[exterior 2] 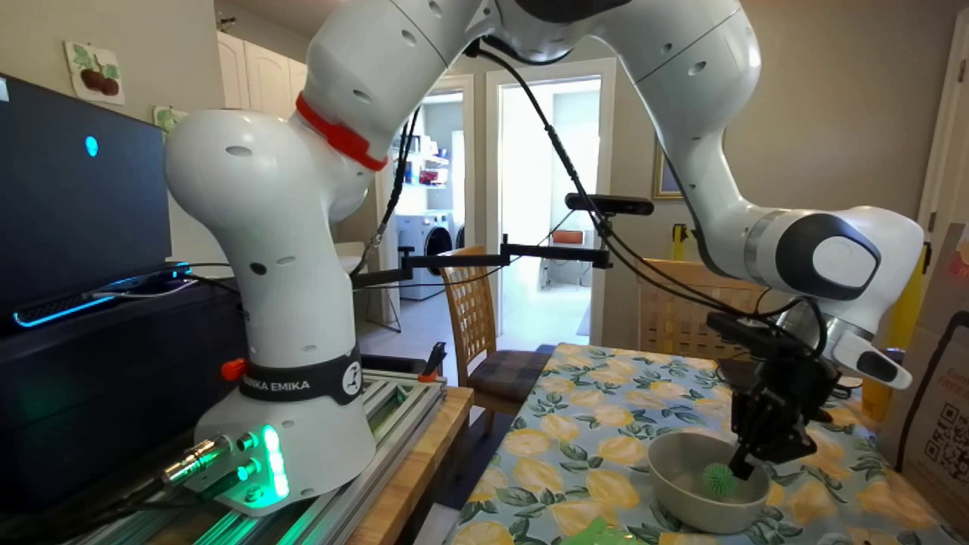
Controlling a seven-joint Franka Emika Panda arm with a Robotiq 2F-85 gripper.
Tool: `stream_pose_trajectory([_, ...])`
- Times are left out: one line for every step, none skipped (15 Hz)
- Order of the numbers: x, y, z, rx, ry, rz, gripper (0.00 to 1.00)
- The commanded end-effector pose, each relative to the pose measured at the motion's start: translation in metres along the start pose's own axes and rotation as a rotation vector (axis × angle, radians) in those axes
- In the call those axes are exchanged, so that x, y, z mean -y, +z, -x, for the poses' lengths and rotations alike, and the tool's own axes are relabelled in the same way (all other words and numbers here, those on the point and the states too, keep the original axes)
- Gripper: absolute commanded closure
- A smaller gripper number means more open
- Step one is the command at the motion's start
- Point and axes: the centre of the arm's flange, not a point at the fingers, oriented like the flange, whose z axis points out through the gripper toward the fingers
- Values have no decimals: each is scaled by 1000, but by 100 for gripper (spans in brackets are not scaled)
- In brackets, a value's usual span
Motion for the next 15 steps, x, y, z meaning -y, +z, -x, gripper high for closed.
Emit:
stream_pose_trajectory([-20,-36,36,-40,-22,-50,100])
stream_pose_trajectory([-26,-44,40,-46,-10,-53,100])
stream_pose_trajectory([-33,-52,46,-58,9,-62,100])
stream_pose_trajectory([-41,-58,50,-69,23,-64,100])
stream_pose_trajectory([-49,-61,54,-91,50,-56,100])
stream_pose_trajectory([-57,-64,56,-104,66,-50,100])
stream_pose_trajectory([-64,-65,57,-109,76,-51,100])
stream_pose_trajectory([-72,-64,56,-117,96,-49,100])
stream_pose_trajectory([-78,-62,56,-124,109,-47,100])
stream_pose_trajectory([-84,-60,54,-132,115,-46,100])
stream_pose_trajectory([-89,-55,51,-141,129,-43,100])
stream_pose_trajectory([-93,-50,47,-150,138,-40,100])
stream_pose_trajectory([-95,-45,42,-159,146,-35,100])
stream_pose_trajectory([-98,-40,39,-170,155,-30,100])
stream_pose_trajectory([-100,-36,35,-180,159,-28,100])
